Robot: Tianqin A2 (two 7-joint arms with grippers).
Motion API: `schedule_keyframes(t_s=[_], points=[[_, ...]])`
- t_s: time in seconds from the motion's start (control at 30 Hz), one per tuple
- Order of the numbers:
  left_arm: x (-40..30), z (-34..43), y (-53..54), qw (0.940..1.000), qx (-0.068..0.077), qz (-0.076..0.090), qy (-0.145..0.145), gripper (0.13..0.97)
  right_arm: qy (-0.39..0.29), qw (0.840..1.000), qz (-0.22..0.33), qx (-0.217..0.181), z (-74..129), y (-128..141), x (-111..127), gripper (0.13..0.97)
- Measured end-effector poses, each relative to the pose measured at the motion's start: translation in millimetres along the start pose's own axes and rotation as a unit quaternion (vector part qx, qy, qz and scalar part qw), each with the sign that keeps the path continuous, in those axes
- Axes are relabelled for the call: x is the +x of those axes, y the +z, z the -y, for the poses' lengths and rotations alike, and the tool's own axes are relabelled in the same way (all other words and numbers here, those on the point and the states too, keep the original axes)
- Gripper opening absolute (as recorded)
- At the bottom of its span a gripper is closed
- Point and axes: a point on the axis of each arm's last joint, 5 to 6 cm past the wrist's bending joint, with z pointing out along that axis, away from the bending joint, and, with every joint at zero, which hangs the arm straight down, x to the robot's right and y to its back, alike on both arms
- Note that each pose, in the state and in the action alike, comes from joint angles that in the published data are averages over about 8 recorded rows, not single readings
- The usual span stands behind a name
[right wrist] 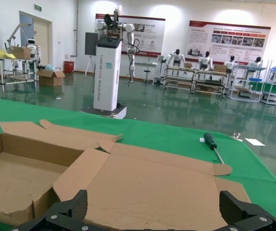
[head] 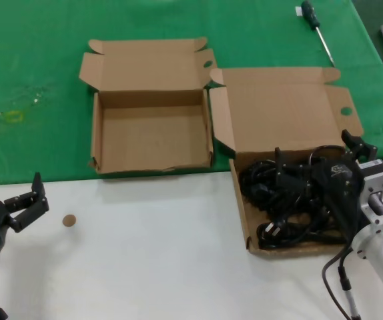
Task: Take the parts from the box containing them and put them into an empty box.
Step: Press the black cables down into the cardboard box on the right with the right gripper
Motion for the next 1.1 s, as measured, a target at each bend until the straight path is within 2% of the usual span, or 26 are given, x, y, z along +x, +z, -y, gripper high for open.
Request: schedule_keyframes(t_s=[1.1], points=[[0.0, 0.0, 0.0, 1.0000, 0.000, 0.000, 0.000, 0.966, 0.000, 1.000, 0.000, 0.000, 0.0, 0.0, 0.0, 0.966]])
